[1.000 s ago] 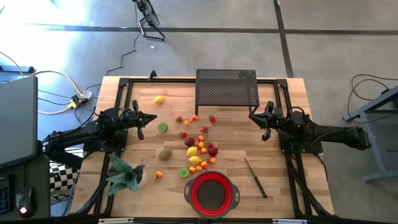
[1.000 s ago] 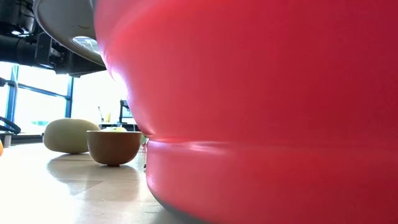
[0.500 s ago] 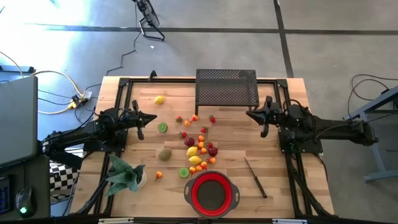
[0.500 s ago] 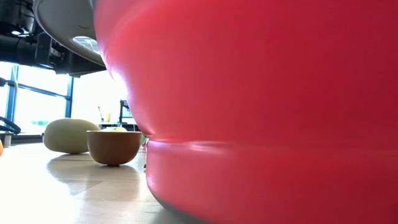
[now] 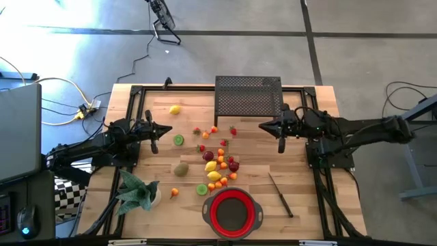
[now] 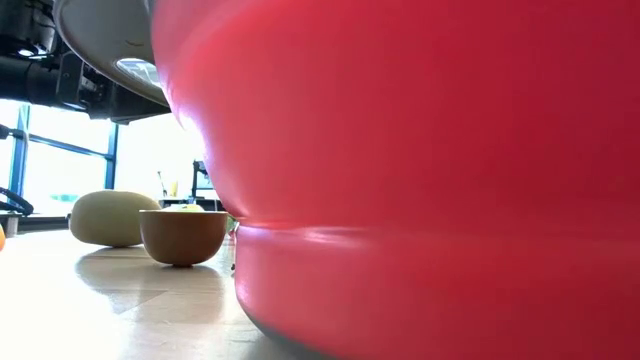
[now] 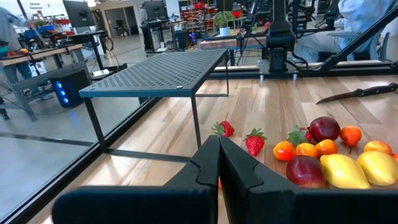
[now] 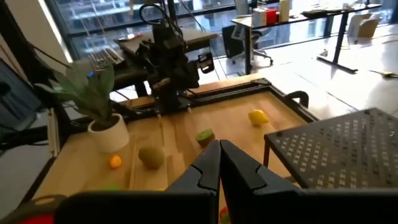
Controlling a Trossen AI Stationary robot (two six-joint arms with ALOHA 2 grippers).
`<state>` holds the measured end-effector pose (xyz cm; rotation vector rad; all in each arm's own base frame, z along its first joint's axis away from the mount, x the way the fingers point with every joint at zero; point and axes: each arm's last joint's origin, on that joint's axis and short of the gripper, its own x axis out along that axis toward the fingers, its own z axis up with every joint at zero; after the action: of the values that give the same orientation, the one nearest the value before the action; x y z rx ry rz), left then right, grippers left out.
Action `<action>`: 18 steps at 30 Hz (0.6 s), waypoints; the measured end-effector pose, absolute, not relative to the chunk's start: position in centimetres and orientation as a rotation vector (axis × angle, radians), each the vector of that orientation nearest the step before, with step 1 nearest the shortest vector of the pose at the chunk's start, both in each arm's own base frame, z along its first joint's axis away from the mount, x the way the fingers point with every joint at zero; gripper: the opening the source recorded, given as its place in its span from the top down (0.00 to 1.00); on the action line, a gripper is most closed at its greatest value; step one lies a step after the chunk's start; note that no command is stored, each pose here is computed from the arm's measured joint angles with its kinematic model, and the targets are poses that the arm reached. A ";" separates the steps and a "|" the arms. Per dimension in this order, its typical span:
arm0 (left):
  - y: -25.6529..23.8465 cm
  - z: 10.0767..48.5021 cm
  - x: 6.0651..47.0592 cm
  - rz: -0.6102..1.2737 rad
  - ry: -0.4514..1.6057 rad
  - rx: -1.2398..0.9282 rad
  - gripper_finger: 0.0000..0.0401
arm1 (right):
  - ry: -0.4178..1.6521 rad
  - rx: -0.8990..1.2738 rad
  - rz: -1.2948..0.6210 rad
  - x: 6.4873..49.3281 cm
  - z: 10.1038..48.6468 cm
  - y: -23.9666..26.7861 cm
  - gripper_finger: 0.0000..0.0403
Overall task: Pick & Place Fruit
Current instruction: Put the strainer on the shelf
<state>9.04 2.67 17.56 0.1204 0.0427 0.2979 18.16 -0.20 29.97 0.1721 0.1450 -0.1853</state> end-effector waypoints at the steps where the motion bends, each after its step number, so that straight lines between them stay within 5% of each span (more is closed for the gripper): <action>1: 2.7 17.6 9.0 0.298 0.043 0.120 1.00 | 0.160 0.166 -0.193 18.5 30.4 0.2 0.99; 18: 2.7 17.6 9.0 0.298 0.043 0.121 1.00 | 0.386 0.306 -0.122 24.1 34.1 8.0 0.99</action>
<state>9.04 2.67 17.55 0.1206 0.0431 0.2977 24.11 8.04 34.06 0.3057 0.3858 -0.1215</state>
